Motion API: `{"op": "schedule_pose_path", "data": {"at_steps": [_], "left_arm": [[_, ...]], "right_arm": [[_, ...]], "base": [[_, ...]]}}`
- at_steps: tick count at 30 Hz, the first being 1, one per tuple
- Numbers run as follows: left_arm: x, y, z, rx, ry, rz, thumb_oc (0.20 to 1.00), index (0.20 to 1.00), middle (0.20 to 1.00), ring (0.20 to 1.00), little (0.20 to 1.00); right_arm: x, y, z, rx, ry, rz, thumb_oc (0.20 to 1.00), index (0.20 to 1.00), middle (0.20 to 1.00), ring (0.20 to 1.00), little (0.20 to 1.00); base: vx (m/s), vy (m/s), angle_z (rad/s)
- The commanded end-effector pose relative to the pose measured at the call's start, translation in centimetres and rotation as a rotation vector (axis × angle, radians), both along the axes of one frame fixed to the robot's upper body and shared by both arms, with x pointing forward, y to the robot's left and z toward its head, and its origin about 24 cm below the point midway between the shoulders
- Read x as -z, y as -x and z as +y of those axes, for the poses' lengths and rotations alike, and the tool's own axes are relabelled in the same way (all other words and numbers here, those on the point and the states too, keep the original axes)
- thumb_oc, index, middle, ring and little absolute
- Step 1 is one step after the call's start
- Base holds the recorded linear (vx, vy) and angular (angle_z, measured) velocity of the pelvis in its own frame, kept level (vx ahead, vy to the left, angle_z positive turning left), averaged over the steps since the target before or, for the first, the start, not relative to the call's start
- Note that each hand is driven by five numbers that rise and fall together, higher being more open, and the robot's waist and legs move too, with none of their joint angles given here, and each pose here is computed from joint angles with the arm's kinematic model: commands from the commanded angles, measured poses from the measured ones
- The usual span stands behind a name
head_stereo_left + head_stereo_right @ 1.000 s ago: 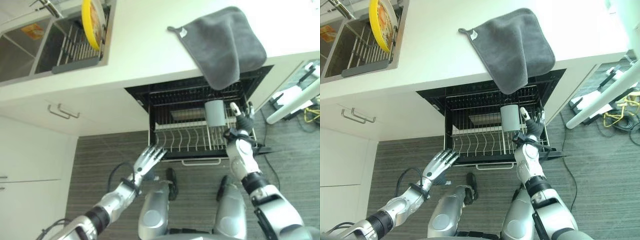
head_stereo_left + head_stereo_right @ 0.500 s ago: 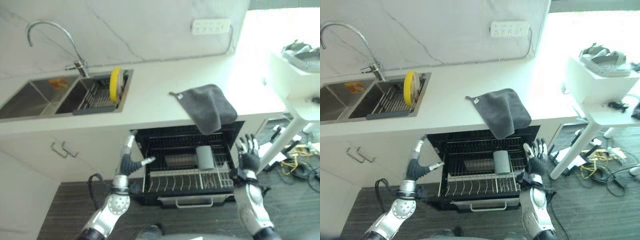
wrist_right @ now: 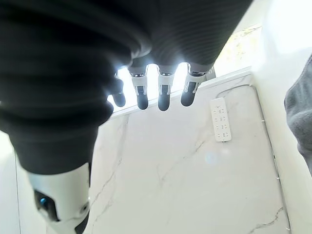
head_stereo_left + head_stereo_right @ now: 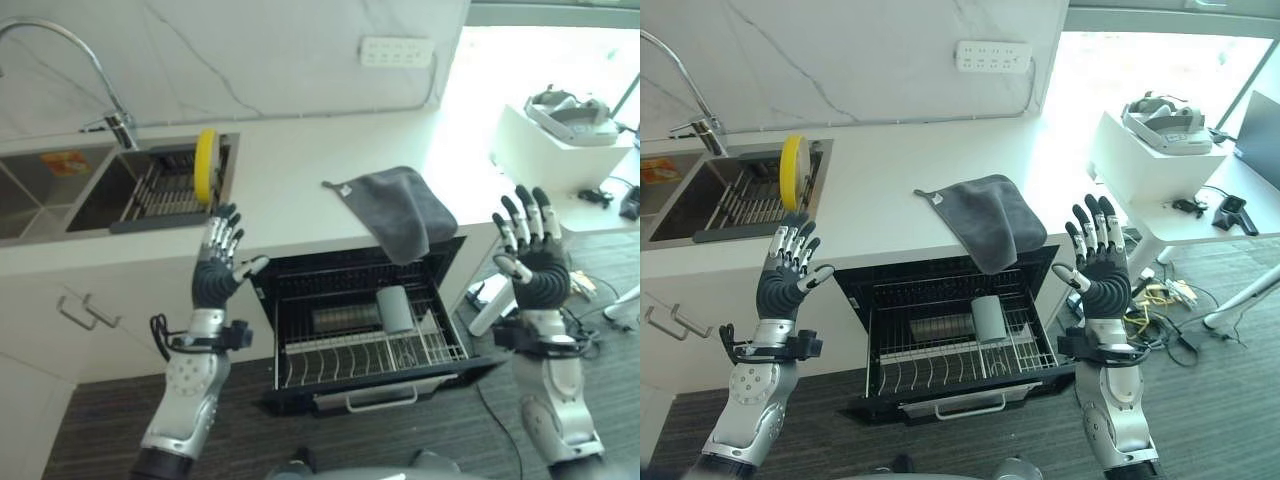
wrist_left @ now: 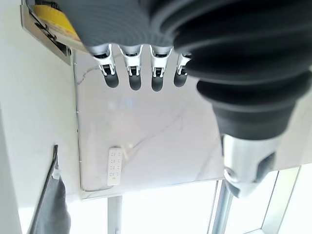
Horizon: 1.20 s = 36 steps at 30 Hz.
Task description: Place the dishes in the dishwasher.
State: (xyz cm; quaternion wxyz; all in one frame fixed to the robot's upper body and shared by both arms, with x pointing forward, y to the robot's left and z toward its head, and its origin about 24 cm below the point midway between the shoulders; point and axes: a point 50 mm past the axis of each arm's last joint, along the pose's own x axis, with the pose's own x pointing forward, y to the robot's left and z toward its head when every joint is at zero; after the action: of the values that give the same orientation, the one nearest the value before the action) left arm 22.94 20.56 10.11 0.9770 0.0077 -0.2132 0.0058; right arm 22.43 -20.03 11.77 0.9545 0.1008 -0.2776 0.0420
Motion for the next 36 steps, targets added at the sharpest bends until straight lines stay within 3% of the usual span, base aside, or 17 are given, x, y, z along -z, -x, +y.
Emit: {"op": "schedule_pose_path", "data": {"at_steps": [1,6,12,18,23,36], "left_arm": [[-2.8,-0.2,0.4,0.006,0.009,-0.132,1.0,1.0,1.0,1.0,1.0],[-1.3,0.1,0.6,-0.024,0.054,-0.075,1.0,1.0,1.0,1.0,1.0],[-1.7,0.0,1.6,-0.129,0.135,-0.107,1.0,1.0,1.0,1.0,1.0],[-2.4,-0.6,1.1,-0.108,-0.003,-0.133,1.0,1.0,1.0,1.0,1.0],[-3.2,0.5,4.2,-0.228,-0.076,-0.14,1.0,1.0,1.0,1.0,1.0],[-1.6,1.5,3.5,-0.169,-0.033,-0.115,1.0,1.0,1.0,1.0,1.0]], "right_arm": [[-2.9,-0.6,-0.3,-0.049,0.046,-0.135,1.0,1.0,1.0,1.0,1.0],[-2.5,-1.2,-0.9,-0.112,0.018,-0.085,1.0,1.0,1.0,1.0,1.0],[-3.8,-1.1,0.0,-0.081,0.047,-0.168,1.0,1.0,1.0,1.0,1.0],[-3.8,0.2,-2.3,0.075,-0.054,-0.212,1.0,1.0,1.0,1.0,1.0],[-3.7,0.5,-2.9,0.034,-0.125,-0.207,1.0,1.0,1.0,1.0,1.0],[-4.0,-0.4,-2.4,0.015,-0.125,-0.246,1.0,1.0,1.0,1.0,1.0]], "base": [[0.1,-0.251,-0.06],[0.07,0.0,0.19],[0.09,0.576,-0.21],[0.04,0.57,0.1],[-0.09,0.374,-0.49],[-0.03,0.001,-0.22]]}}
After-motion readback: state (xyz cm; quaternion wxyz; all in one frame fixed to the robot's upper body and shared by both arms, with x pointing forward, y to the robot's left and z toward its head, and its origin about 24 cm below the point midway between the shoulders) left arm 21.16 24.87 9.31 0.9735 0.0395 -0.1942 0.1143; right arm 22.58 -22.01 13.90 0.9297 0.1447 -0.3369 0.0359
